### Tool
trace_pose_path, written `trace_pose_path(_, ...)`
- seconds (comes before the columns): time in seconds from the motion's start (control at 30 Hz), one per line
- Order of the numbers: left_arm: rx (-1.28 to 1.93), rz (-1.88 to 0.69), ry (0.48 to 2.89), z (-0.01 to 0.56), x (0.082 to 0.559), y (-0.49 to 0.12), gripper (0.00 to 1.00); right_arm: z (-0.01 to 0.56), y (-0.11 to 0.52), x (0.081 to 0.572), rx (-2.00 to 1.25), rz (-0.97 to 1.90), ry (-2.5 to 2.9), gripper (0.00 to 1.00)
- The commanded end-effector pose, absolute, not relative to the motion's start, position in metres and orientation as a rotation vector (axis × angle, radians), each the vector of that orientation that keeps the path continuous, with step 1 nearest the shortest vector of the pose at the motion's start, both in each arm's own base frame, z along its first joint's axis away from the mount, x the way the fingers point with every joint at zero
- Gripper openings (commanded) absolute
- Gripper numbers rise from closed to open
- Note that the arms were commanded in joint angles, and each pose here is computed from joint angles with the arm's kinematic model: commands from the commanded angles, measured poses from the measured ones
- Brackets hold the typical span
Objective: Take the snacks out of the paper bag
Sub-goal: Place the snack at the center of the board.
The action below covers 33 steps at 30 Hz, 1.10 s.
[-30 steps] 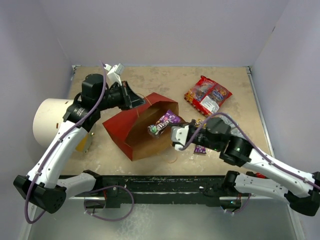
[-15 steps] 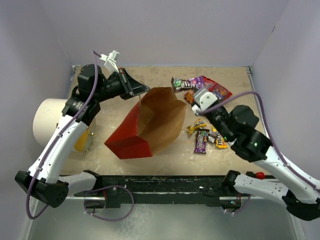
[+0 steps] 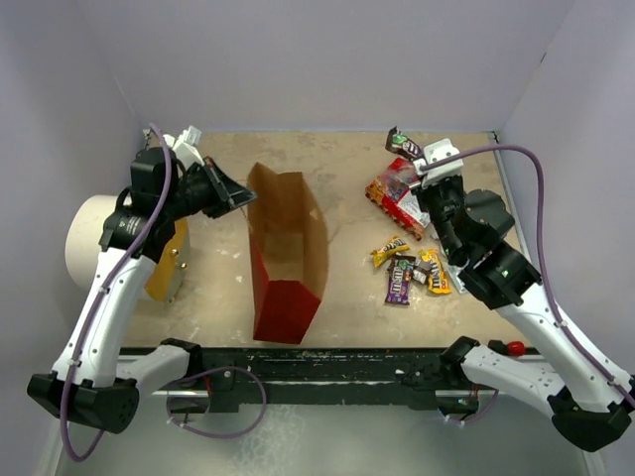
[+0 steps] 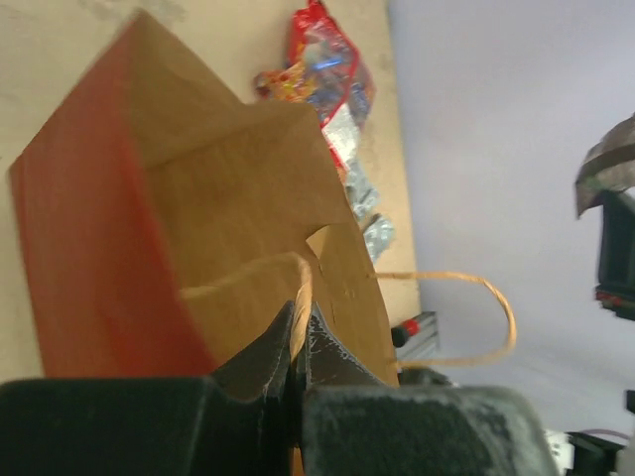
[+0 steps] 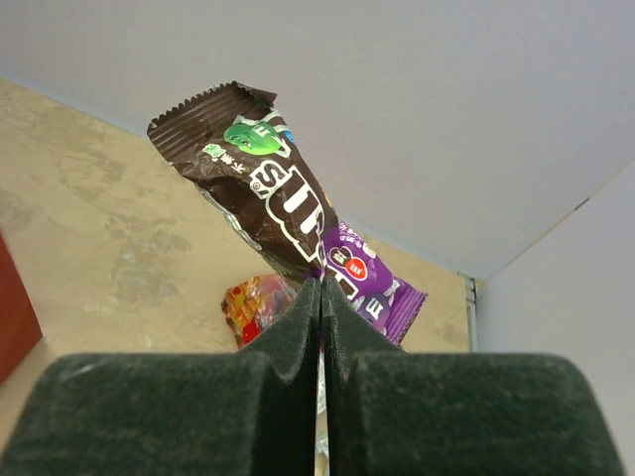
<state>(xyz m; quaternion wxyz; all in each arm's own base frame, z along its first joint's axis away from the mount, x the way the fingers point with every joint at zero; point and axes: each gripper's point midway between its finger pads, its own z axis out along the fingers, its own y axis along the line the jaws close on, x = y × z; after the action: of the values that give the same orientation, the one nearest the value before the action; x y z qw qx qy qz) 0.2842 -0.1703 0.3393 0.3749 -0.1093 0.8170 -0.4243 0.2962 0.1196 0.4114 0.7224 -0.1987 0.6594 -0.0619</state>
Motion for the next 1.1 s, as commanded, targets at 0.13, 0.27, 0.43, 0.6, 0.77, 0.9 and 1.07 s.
trace_pose_path(0.13, -0.260, -0.798, 2.212, 0.305, 0.265, -0.135, 0.00, 0.378, 0.113, 0.301, -0.362, -0.100, 1.545, 0.00)
trace_pose_path(0.27, -0.280, -0.750, 2.227, 0.303, 0.260, -0.127, 0.20, 0.343, 0.124, 0.307, -0.380, -0.067, 1.625, 0.00)
trace_pose_path(0.43, -0.289, -0.666, 2.215, 0.309, 0.255, -0.114, 0.47, 0.284, 0.136, 0.317, -0.375, -0.010, 1.763, 0.00)
trace_pose_path(0.6, -0.282, -0.576, 2.210, 0.314, 0.254, -0.102, 0.64, 0.217, 0.135, 0.326, -0.302, 0.012, 1.948, 0.00)
trace_pose_path(0.77, -0.244, -0.551, 2.156, 0.339, 0.257, -0.098, 0.91, 0.163, 0.099, 0.335, 0.051, -0.031, 2.170, 0.00)
trace_pose_path(0.9, -0.221, -0.548, 2.116, 0.357, 0.257, -0.097, 0.94, 0.135, 0.082, 0.333, 0.256, -0.042, 2.294, 0.00)
trace_pose_path(1.07, -0.203, -0.533, 2.077, 0.375, 0.257, -0.094, 0.99, 0.121, 0.070, 0.324, 0.349, -0.114, 2.335, 0.00)
